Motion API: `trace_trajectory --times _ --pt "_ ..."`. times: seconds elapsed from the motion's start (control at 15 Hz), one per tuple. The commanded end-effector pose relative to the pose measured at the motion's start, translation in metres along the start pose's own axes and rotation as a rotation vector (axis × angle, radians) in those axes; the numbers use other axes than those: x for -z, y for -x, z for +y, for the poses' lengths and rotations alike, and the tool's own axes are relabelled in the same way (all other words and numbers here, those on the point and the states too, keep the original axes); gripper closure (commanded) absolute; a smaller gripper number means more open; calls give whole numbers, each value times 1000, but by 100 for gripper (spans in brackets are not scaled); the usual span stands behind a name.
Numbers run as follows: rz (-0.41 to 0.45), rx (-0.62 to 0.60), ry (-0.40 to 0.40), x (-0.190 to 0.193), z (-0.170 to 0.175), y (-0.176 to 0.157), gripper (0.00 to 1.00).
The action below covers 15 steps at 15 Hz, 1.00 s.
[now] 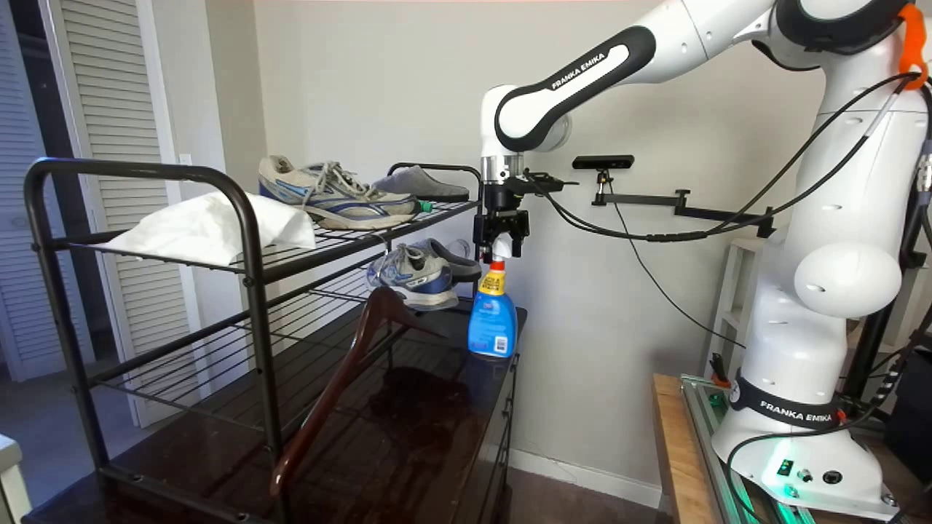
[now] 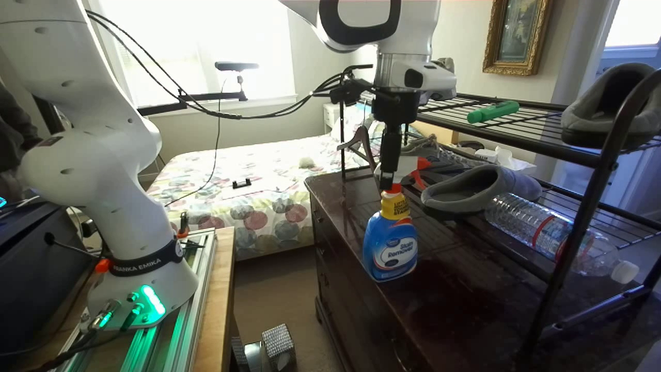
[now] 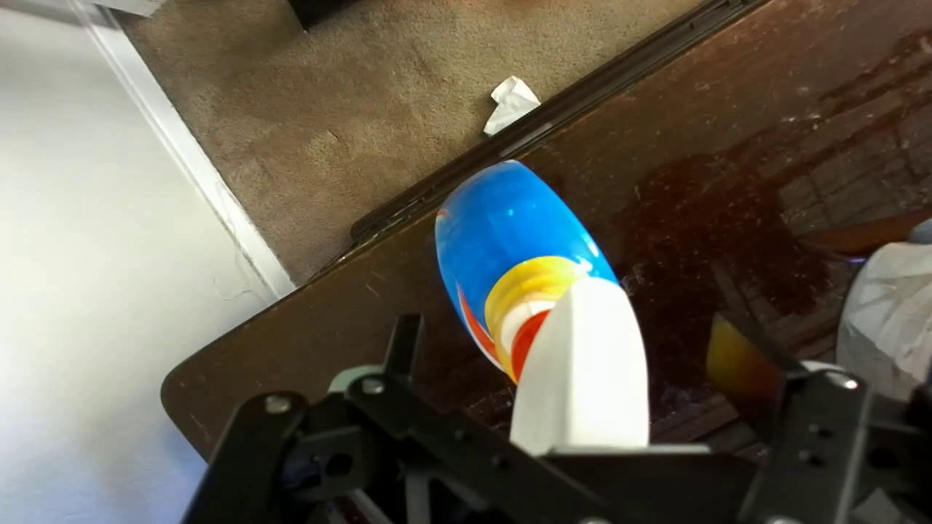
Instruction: Move the blue bottle to the left
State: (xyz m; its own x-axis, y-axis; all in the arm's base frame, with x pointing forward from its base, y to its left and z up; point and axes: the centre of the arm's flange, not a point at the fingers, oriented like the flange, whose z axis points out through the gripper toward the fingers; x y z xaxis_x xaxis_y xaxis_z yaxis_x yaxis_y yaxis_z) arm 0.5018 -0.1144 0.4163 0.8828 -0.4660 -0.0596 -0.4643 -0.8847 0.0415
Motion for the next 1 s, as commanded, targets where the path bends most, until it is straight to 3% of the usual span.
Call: trace_trajectory --times 0.0,0.4,0.47,0.6,0.93 --pt "33 -8 -7 2 -4 -3 0" --pt "54 -11 -7 4 -6 -7 0" --pt "54 -14 -5 4 -5 -7 24" --pt "55 -17 -3 4 -4 -7 32" --pt "51 -34 -2 2 -3 -6 70"
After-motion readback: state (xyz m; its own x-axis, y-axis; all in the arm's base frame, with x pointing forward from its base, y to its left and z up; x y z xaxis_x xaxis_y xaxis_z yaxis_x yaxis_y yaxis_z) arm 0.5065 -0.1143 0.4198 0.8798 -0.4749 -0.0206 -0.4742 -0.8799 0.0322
